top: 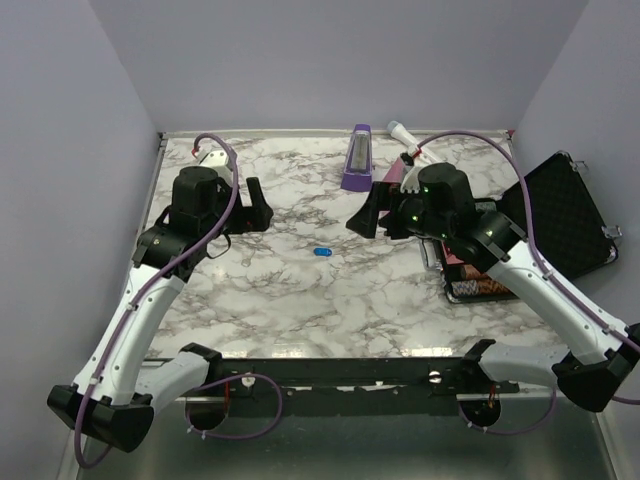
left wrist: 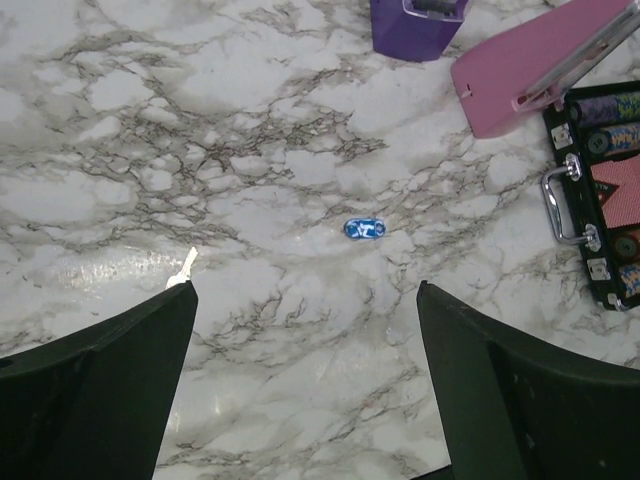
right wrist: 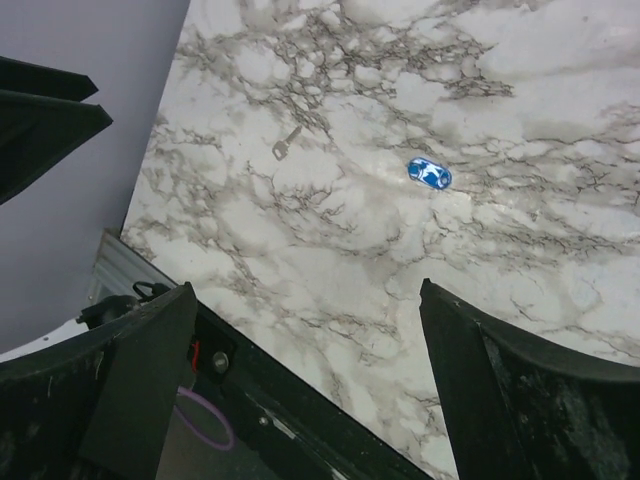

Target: Remove the keys from the keyring

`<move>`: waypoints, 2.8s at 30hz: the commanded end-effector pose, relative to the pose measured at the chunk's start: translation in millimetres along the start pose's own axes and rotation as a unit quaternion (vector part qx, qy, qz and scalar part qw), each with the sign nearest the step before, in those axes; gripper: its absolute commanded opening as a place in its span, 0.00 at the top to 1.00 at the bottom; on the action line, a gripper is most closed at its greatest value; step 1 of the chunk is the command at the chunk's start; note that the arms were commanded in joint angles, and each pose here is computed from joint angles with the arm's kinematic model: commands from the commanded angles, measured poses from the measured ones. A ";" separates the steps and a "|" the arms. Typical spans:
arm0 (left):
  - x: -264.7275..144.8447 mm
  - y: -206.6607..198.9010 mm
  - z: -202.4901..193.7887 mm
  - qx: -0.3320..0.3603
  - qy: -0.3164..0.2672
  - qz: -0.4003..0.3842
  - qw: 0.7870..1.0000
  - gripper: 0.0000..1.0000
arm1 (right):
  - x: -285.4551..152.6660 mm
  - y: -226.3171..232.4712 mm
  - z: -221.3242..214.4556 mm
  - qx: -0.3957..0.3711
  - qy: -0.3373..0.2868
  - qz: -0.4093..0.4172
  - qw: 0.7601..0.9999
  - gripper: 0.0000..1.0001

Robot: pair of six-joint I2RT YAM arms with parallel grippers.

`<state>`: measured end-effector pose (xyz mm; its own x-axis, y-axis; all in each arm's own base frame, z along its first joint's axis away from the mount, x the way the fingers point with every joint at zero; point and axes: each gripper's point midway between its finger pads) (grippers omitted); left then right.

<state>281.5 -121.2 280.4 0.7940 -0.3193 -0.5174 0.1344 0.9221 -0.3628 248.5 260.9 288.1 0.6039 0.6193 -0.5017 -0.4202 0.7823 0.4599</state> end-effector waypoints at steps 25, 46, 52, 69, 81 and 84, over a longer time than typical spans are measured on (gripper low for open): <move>26.7 90.5 12.5 0.131 -0.339 0.105 0.926 0.15 | -20.6 -35.7 17.0 -0.001 -0.138 -0.058 0.989 0.00; 88.2 174.7 -16.4 0.104 -0.339 0.146 0.924 0.10 | -19.7 -50.3 -11.7 -0.003 -0.124 -0.059 0.990 0.00; 93.0 168.9 -20.4 0.125 -0.335 0.125 0.926 0.08 | -16.4 -65.7 -22.9 0.009 -0.106 -0.096 0.990 0.00; 79.3 183.8 -19.6 0.089 -0.364 0.173 0.911 0.06 | -19.8 -89.7 -54.4 0.068 -0.091 -0.136 0.984 0.00; 77.9 170.5 -26.9 0.117 -0.366 0.138 0.913 0.06 | -30.9 -85.5 -60.6 0.086 -0.094 -0.118 0.985 0.00; 81.5 173.2 -22.3 0.114 -0.362 0.154 0.912 0.07 | -38.3 -85.7 -59.6 0.093 -0.108 -0.112 0.983 0.00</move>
<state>351.9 11.9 147.6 0.9893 0.1223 0.0793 -0.1163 0.9902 -0.0770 229.2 181.8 226.7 0.7998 0.3958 -0.4513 -0.1597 0.8650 0.4757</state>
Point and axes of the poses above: each gripper's point midway between its finger pads, its own x axis out along the fingers, its own y axis along the line the jaws close on, z = x × y, and after that the axes turned 4 degrees about -x, right-handed
